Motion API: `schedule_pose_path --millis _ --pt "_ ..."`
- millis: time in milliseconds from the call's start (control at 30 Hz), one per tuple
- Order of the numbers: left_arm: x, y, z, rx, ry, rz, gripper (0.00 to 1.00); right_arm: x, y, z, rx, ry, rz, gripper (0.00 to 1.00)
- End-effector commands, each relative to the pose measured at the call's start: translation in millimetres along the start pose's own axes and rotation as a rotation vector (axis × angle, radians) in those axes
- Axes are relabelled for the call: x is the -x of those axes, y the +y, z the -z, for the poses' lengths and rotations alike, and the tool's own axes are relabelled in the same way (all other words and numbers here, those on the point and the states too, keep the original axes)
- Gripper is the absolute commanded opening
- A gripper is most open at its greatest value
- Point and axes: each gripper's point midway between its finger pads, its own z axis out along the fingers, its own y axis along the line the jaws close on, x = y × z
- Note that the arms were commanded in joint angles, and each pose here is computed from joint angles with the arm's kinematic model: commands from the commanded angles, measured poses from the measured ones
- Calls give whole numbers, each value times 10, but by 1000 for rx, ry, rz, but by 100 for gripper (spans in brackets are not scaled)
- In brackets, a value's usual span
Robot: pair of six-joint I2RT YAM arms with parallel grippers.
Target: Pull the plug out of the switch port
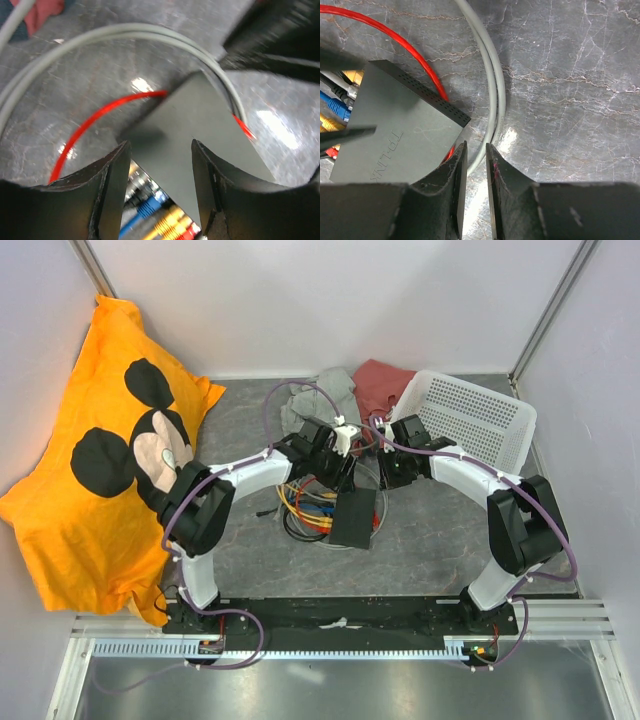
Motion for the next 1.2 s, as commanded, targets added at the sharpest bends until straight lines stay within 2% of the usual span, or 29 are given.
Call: schedule_pose_path --millis 0,100,200,333,533,833,1067,1167 --pt "229 260 -42 71 -51 78 59 179 59 38 20 -50 -5 29" --pt "216 413 -93 121 -49 67 59 166 60 23 20 -47 -2 30" --pt "145 403 -159 77 -29 72 59 153 41 -2 15 -41 -2 31" --pt "-48 203 -177 -34 9 103 59 114 29 -25 11 -22 -5 31" --pt "-263 22 -96 -109 40 133 59 12 79 -107 53 32 6 30" --pt "-470 -258 84 -136 38 121 59 -12 88 -272 66 78 4 28" --pt "-489 -605 186 -166 17 16 59 54 170 -425 101 102 1 29" --pt "-440 -570 196 -133 15 8 60 124 199 -427 106 96 13 29"
